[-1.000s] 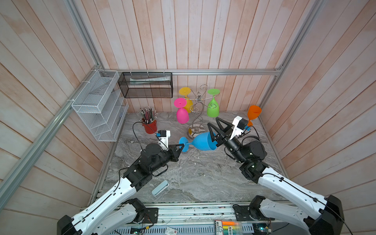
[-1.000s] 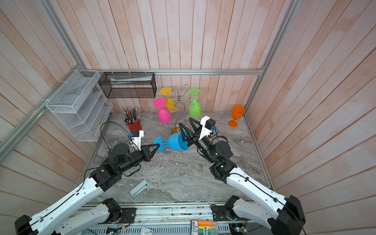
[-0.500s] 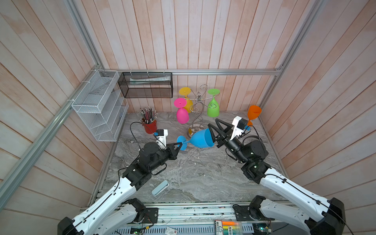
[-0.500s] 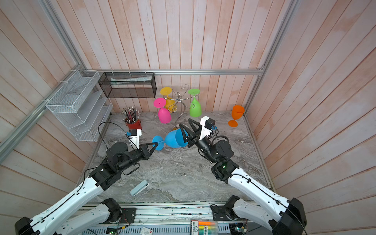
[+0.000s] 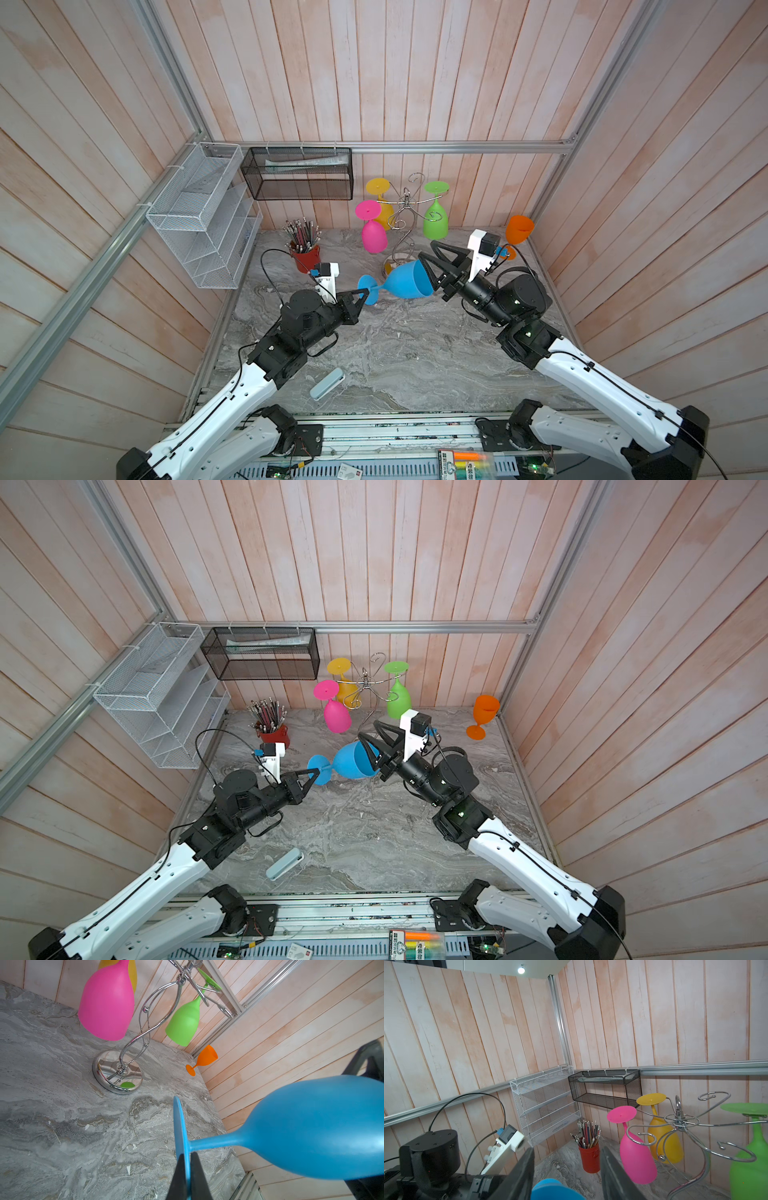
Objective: Take the wine glass off the wine glass rack
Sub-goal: 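Close the right gripper on the rim of the blue glass bowl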
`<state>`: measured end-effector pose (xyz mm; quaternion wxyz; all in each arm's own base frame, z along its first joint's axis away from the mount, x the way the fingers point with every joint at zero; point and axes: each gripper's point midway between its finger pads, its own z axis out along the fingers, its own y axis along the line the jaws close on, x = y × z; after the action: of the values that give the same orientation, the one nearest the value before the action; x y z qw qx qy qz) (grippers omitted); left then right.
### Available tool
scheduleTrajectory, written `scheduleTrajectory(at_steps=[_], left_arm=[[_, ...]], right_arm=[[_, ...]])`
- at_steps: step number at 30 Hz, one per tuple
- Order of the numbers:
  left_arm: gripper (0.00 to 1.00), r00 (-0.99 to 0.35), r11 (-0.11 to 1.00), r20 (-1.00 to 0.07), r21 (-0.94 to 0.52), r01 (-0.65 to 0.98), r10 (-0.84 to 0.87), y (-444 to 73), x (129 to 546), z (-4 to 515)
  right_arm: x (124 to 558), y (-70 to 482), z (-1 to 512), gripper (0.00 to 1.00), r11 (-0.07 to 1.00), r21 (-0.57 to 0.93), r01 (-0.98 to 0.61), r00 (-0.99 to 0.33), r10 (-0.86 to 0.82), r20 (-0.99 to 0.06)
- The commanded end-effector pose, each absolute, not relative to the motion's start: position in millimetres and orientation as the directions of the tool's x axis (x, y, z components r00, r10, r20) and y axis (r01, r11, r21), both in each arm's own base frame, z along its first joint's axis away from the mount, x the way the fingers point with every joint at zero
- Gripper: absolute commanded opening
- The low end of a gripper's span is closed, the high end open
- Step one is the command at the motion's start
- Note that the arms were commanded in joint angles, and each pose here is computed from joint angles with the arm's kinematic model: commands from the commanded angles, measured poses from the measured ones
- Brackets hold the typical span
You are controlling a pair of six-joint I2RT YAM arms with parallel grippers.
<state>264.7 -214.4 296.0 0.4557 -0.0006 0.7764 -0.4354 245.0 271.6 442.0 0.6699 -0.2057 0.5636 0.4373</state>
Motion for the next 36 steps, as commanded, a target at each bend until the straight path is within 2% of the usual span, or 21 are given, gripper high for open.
scheduleTrajectory(at_steps=[1,14,36], left_arm=[[0.00,-0.570,0.623,-0.703,-0.684,0.379,-0.425,-207,266,301],[0.00,-0.563,0.630,-0.660,-0.721,0.289,-0.498,-187,285,294],[0.00,-0.542,0.611,-0.631,-0.752,0.249,-0.555,-173,291,292]], right_arm=[[234,266,457,0.50,0.518,0.182,-0.836,0.010,0.347,-0.938],[224,284,453,0.44,0.438,0.151,-0.886,-0.022,0.286,-0.958],[229,330,427,0.38,0.357,0.123,-0.926,-0.078,0.140,-0.987]])
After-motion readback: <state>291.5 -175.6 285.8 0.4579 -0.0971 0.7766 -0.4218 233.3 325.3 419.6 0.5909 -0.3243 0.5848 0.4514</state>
